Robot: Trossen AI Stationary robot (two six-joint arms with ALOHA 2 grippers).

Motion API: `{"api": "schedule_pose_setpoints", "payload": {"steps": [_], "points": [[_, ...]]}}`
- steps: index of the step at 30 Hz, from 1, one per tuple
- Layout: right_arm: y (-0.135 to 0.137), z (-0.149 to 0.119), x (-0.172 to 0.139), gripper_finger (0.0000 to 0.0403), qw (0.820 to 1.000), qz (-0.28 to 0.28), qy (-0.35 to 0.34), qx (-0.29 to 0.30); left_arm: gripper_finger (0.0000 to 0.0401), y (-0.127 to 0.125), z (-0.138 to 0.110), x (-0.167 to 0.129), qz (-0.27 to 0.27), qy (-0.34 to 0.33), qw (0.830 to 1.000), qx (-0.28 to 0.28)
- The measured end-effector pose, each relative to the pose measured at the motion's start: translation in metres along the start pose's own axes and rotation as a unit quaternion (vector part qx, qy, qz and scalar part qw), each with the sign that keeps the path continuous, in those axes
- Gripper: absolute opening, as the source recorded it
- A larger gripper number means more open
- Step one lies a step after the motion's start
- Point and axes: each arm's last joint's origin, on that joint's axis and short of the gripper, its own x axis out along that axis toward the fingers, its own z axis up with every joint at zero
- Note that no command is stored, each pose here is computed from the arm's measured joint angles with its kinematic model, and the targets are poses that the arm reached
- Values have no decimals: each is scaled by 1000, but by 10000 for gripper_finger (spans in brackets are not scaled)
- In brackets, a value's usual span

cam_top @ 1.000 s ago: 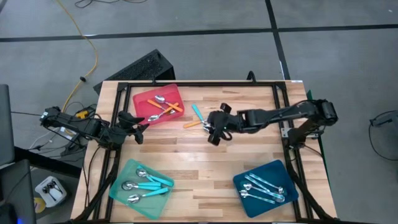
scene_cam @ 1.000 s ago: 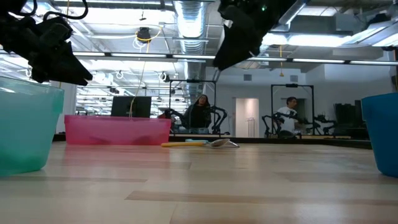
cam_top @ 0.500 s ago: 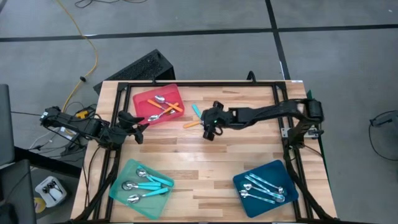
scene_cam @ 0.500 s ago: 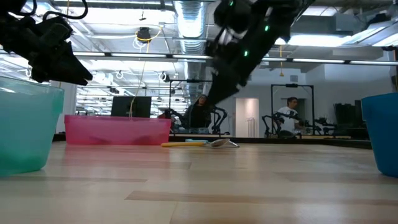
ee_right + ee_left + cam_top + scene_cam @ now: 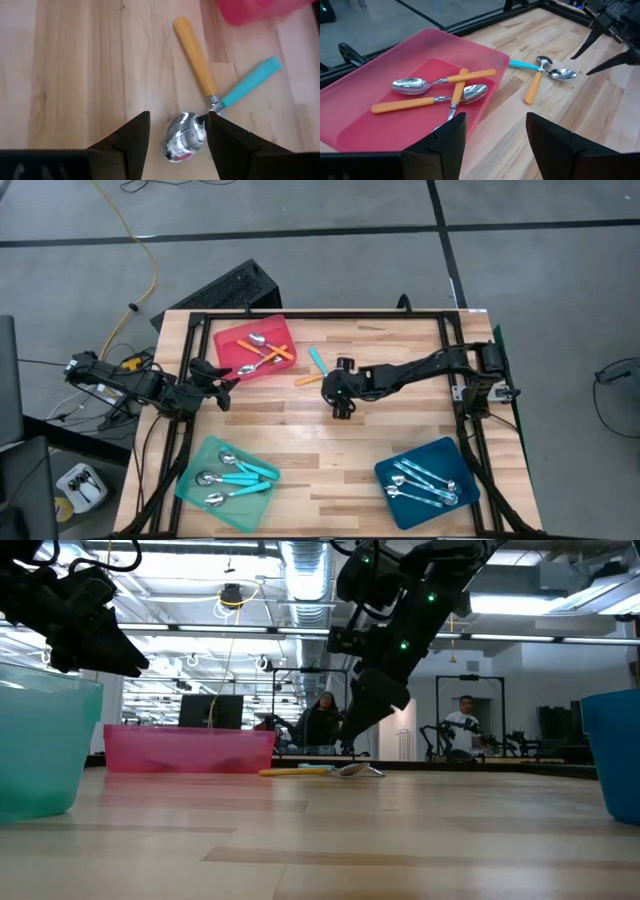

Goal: Sort silverware by color (type)
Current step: Put the blue spoon into the light blue bin

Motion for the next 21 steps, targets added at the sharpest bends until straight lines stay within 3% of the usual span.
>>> {"api": "schedule_pose_setpoints", "payload": {"steps": [10, 15, 21], "points": [[13, -12, 32, 210, 999, 5, 32, -39, 190, 0, 0, 0, 1, 0, 1000, 0], [16, -21, 45, 210, 996, -48, 65, -46, 190, 0, 0, 0, 0, 1, 1000, -1], [15, -22, 43, 210, 994, -68, 73, -46, 190, 0, 0, 0, 0, 1, 1000, -1]]}}
